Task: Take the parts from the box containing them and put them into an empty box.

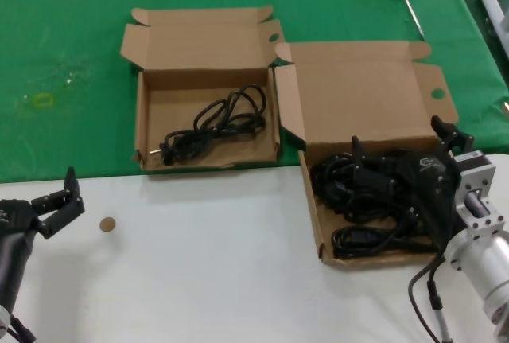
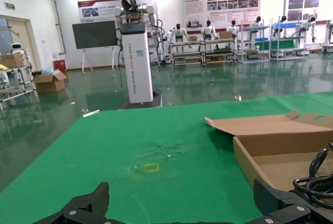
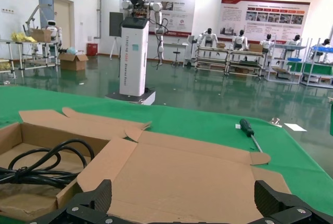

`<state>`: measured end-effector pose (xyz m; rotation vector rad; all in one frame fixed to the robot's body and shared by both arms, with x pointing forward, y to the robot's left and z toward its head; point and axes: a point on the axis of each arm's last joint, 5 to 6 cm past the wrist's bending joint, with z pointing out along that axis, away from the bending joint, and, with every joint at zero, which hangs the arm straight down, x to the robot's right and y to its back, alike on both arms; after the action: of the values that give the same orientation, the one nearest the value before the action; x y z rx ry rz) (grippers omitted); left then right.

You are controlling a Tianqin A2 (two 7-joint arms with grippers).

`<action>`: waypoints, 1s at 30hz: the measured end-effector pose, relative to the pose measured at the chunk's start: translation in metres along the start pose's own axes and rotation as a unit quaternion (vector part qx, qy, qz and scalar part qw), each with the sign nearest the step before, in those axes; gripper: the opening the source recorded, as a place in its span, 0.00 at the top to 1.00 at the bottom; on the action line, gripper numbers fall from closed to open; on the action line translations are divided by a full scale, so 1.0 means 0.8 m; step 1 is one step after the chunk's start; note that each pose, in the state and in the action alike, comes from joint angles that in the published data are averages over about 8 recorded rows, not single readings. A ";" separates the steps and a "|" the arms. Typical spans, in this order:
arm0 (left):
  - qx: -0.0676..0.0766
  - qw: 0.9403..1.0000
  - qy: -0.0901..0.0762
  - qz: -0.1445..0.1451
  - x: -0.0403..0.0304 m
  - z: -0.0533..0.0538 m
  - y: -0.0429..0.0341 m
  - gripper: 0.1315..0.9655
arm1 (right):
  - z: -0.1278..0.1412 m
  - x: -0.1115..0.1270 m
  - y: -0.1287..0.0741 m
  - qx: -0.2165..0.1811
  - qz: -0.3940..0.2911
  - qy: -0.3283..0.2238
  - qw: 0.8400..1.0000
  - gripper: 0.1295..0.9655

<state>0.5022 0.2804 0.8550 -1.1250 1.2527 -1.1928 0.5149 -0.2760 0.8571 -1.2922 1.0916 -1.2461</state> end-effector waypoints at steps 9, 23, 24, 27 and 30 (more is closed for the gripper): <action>0.000 1.000 0.000 0.000 0.0000 0.000 0.0000 0.00 | 0.000 0.000 0.000 0.000 0.000 0.000 1.000 0.00; 0.000 1.000 0.000 0.000 0.0000 0.000 0.0000 0.00 | 0.000 0.000 0.000 0.000 0.000 0.000 1.000 0.00; 0.000 1.000 0.000 0.000 0.0000 0.000 0.0000 0.00 | 0.000 0.000 0.000 0.000 0.000 0.000 1.000 0.00; 0.000 1.000 0.000 0.000 0.0000 0.000 0.0000 0.00 | 0.000 0.000 0.000 0.000 0.000 0.000 1.000 0.00; 0.000 1.000 0.000 0.000 0.0000 0.000 0.0000 0.00 | 0.000 0.000 0.000 0.000 0.000 0.000 1.000 0.00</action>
<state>0.5022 0.2804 0.8550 -1.1251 1.2527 -1.1929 0.5149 -0.2760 0.8571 -1.2922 1.0916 -1.2461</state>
